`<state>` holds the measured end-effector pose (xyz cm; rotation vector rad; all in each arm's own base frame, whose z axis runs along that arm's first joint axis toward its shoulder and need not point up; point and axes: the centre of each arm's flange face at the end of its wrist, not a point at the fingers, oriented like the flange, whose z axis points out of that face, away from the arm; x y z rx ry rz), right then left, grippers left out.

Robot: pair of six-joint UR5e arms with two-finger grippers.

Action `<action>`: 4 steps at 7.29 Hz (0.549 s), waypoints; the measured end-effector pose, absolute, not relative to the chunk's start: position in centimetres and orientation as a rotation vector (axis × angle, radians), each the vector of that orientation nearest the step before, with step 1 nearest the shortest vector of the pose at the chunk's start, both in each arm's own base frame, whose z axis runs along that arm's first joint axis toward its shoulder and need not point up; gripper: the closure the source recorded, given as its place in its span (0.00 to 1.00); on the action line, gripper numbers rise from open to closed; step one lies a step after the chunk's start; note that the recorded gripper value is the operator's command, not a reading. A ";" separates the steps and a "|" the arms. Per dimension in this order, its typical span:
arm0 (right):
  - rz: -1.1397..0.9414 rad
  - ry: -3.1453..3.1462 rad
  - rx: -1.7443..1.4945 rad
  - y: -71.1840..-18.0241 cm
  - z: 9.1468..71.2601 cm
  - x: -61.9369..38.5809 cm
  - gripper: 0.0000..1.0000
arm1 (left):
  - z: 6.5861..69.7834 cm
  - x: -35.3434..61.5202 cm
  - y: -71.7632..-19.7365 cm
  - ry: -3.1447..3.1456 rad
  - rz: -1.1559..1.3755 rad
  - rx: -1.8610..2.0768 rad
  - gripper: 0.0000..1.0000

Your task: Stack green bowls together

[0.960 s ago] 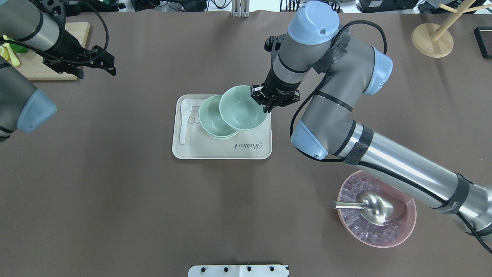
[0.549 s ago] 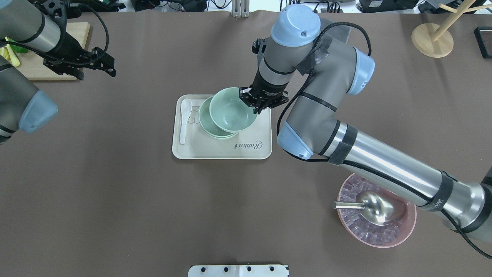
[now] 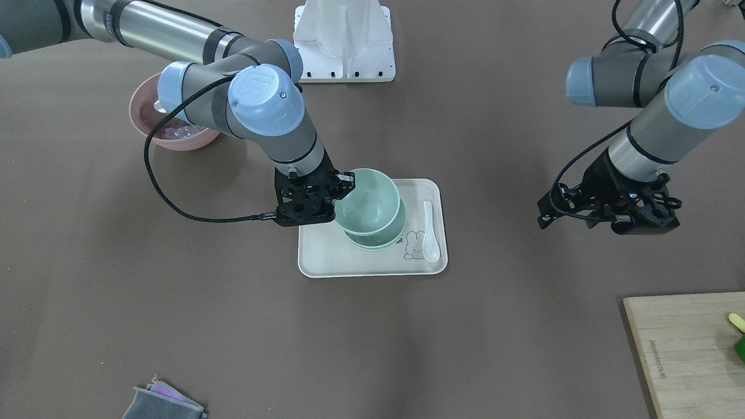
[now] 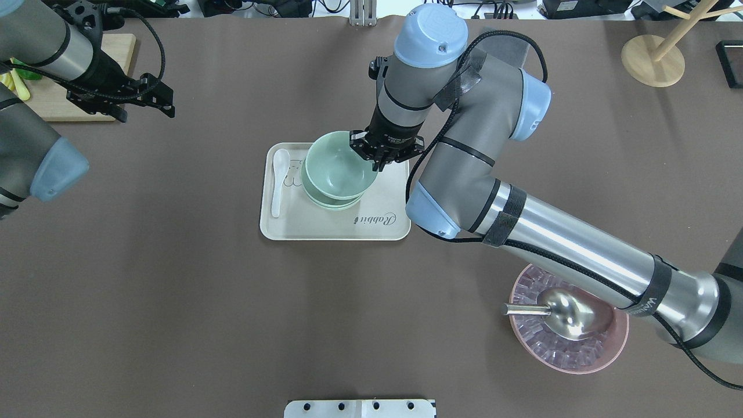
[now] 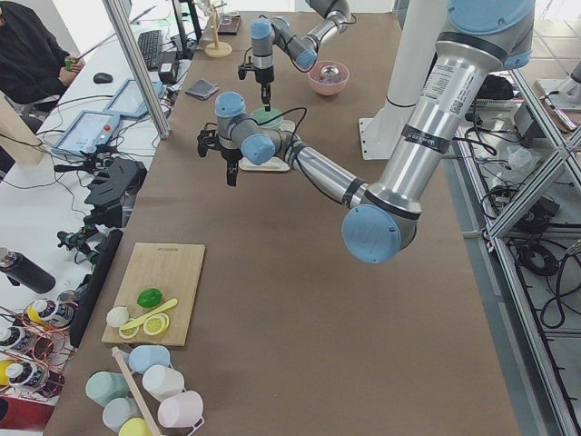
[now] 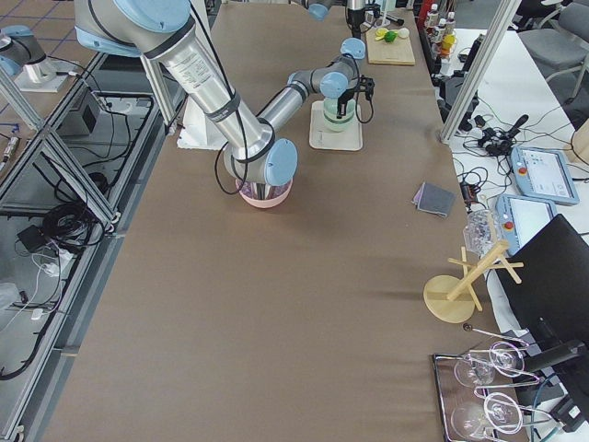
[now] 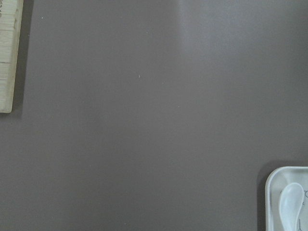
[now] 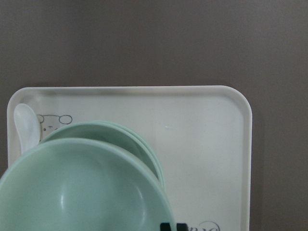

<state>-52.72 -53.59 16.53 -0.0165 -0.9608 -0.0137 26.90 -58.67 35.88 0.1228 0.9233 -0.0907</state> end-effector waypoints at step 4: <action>-0.025 -0.947 -0.007 -52.6 16.7 -54.1 1.00 | 36.3 27.0 -58.8 0.920 -0.092 0.118 0.02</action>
